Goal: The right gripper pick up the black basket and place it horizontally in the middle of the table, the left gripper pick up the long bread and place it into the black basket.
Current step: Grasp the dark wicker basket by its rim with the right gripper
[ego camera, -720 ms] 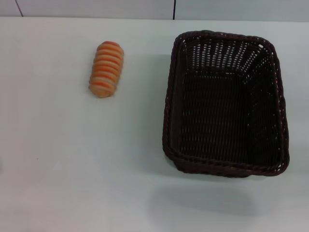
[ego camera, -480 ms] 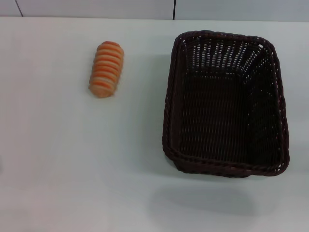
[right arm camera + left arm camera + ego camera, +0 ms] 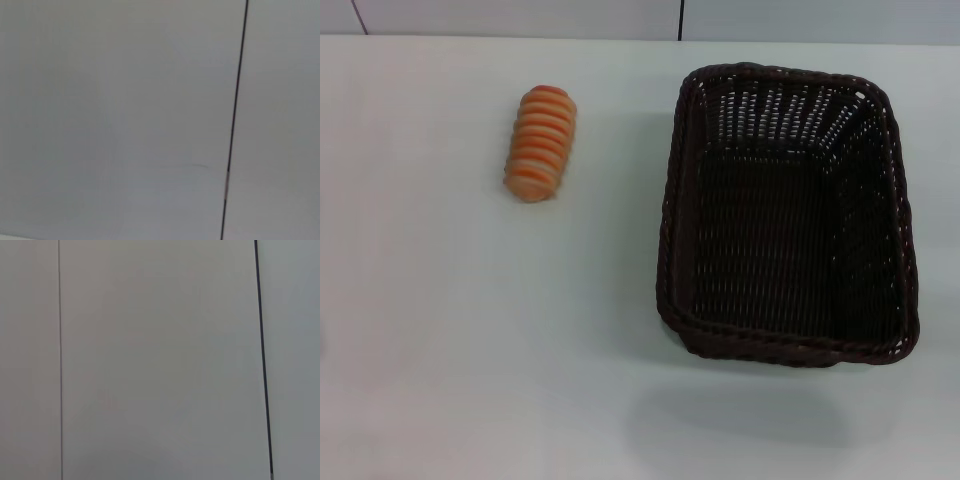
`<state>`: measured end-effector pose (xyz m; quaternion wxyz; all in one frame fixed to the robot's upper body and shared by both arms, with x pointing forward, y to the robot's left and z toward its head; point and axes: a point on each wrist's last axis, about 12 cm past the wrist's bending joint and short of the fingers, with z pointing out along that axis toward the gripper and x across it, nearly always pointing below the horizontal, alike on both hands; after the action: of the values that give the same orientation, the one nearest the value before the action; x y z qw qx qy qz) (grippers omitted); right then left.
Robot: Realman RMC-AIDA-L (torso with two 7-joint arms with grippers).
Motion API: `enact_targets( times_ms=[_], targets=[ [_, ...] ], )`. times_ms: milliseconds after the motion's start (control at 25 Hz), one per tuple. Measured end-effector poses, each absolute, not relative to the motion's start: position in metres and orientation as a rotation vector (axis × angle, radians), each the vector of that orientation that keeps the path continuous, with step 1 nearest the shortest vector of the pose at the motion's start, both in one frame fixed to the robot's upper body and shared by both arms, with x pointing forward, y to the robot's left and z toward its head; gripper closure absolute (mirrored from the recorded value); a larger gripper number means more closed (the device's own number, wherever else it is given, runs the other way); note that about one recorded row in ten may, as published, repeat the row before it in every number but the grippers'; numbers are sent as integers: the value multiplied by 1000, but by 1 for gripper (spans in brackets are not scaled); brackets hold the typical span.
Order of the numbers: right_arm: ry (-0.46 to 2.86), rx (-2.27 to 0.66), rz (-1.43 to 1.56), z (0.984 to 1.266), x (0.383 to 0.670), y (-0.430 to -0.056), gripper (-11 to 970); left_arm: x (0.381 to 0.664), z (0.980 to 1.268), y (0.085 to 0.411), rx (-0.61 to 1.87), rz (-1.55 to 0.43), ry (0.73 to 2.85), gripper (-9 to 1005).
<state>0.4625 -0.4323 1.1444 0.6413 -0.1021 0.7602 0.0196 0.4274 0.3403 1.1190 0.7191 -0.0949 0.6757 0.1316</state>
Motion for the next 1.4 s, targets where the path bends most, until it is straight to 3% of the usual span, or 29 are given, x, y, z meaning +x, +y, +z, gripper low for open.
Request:
enact_targets(
  times_ms=[360, 840, 1040, 1400],
  targets=[
    [1919, -125, -12, 1199, 468, -430, 484, 428, 1120, 342, -211, 294, 1491, 187],
    [2262, -244, 1, 1275, 512, -361, 468, 427, 1122, 342, -210, 292, 1492, 189],
    [2328, -258, 18, 1282, 523, -343, 461, 428, 1120, 344, -202, 295, 1511, 190],
    [2504, -351, 137, 1251, 563, -284, 449, 431, 1115, 346, -192, 297, 1536, 192]
  ],
)
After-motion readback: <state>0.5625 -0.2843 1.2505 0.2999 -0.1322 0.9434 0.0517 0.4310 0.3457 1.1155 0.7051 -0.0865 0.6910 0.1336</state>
